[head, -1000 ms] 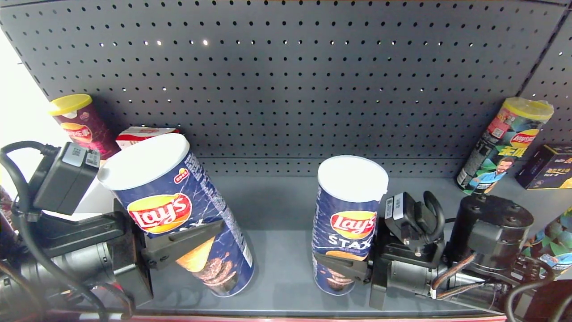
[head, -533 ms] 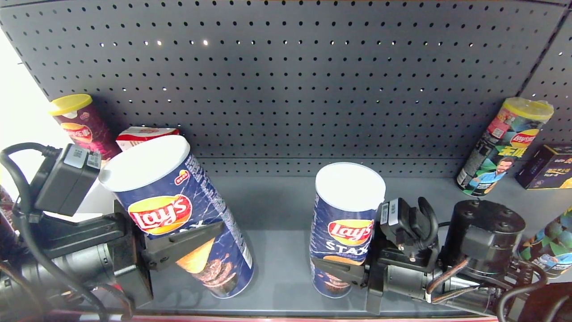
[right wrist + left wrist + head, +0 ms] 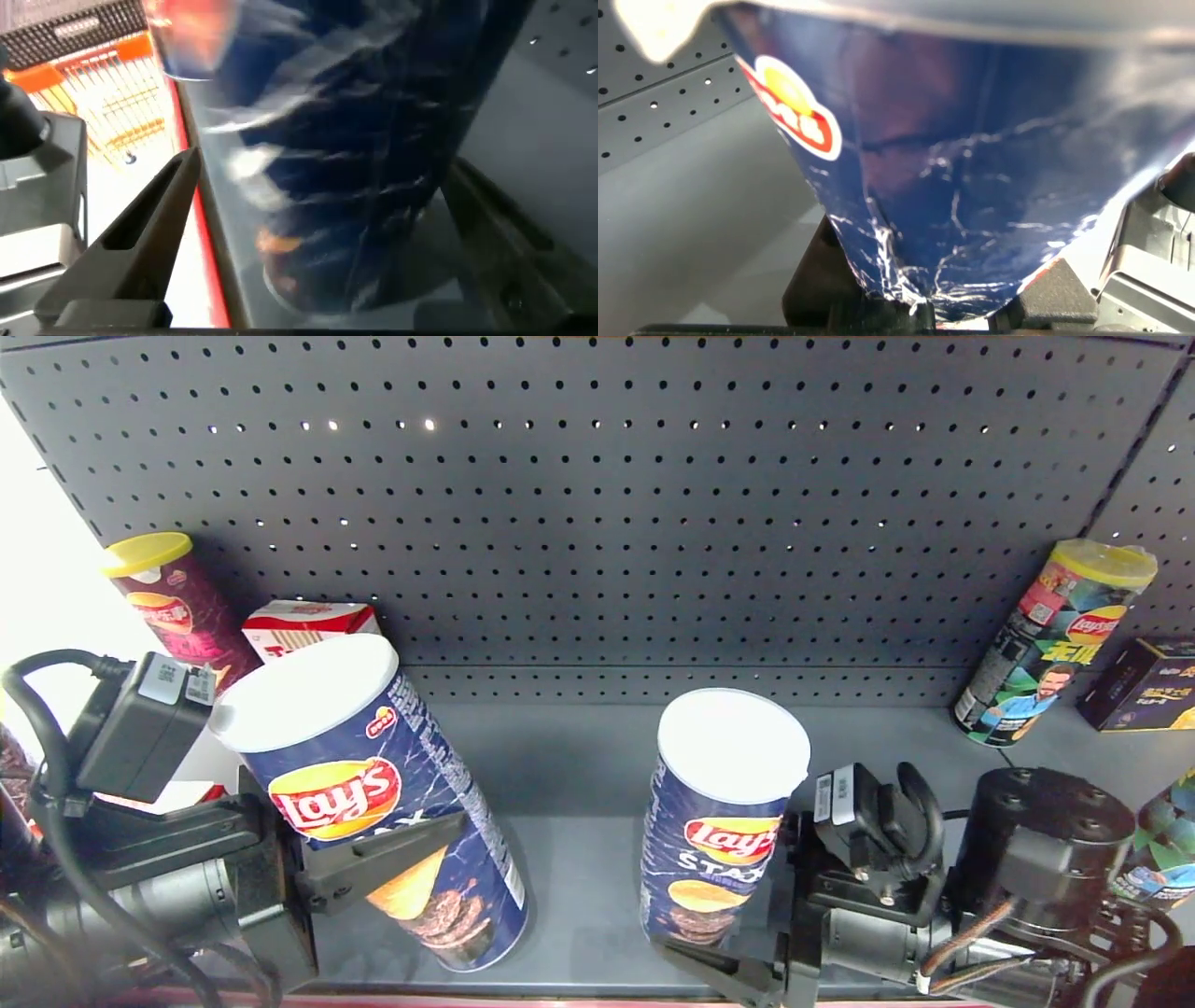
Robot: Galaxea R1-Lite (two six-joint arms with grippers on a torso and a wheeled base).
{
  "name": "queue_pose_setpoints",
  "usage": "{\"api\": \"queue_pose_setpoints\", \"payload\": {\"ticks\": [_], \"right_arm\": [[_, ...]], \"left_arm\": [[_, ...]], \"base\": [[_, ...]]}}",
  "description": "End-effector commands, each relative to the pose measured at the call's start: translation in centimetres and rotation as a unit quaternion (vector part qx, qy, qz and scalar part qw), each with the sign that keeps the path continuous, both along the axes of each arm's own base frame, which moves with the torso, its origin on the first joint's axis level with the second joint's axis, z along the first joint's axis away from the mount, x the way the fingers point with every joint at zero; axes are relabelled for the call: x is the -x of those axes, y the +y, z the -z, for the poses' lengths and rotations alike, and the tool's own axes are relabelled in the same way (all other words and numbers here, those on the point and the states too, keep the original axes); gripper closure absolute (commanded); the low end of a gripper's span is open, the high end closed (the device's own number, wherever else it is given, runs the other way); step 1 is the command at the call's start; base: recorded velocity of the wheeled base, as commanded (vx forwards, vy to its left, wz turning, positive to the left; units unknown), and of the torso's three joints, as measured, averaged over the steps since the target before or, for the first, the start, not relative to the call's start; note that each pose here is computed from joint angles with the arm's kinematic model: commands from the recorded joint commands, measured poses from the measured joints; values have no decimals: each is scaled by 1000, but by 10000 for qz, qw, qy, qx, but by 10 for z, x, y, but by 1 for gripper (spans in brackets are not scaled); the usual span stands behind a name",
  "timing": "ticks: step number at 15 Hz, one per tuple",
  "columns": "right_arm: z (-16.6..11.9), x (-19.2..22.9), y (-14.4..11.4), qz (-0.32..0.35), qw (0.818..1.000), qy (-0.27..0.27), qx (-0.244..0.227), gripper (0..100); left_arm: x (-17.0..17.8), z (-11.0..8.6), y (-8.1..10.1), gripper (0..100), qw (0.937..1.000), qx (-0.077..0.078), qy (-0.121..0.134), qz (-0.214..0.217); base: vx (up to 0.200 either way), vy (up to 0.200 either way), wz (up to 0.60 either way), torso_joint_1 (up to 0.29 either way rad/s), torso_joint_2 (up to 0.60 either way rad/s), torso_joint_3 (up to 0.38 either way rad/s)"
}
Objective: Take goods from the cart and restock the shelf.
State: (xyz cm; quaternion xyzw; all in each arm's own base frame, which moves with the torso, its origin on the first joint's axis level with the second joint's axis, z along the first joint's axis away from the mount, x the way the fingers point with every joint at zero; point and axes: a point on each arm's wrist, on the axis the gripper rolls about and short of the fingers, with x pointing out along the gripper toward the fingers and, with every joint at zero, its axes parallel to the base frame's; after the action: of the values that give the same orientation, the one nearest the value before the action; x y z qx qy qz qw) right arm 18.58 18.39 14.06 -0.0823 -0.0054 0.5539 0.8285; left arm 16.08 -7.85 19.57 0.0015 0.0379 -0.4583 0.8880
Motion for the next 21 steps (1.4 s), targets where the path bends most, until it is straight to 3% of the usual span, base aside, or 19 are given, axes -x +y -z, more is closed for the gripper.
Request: {"api": "queue_pose_setpoints", "payload": {"ticks": [1, 4, 9, 13, 21], "right_arm": [[-17, 15, -16, 35, 9995, -225, -215, 0], [-39, 42, -48, 172, 9966, -600, -543, 0], [-38, 92, -113, 886, 9891, -920, -727, 0], [-21, 139, -149, 1796, 9815, -499, -429, 0], [36, 204, -190, 3239, 9425, -61, -823, 0]], "left_arm": [[0, 0, 0, 100, 10000, 1, -11, 1], [1, 0, 0, 100, 10000, 1, -11, 1], [5, 0, 2, 100, 10000, 15, -47, 0], [9, 3, 3, 100, 10000, -3, -17, 9], [11, -6, 4, 100, 9998, 75, -209, 24]], "base": [[0, 0, 0, 0, 0, 0], [0, 0, 0, 0, 0, 0], [0, 0, 0, 0, 0, 0], [0, 0, 0, 0, 0, 0], [0, 0, 0, 0, 0, 0]]}}
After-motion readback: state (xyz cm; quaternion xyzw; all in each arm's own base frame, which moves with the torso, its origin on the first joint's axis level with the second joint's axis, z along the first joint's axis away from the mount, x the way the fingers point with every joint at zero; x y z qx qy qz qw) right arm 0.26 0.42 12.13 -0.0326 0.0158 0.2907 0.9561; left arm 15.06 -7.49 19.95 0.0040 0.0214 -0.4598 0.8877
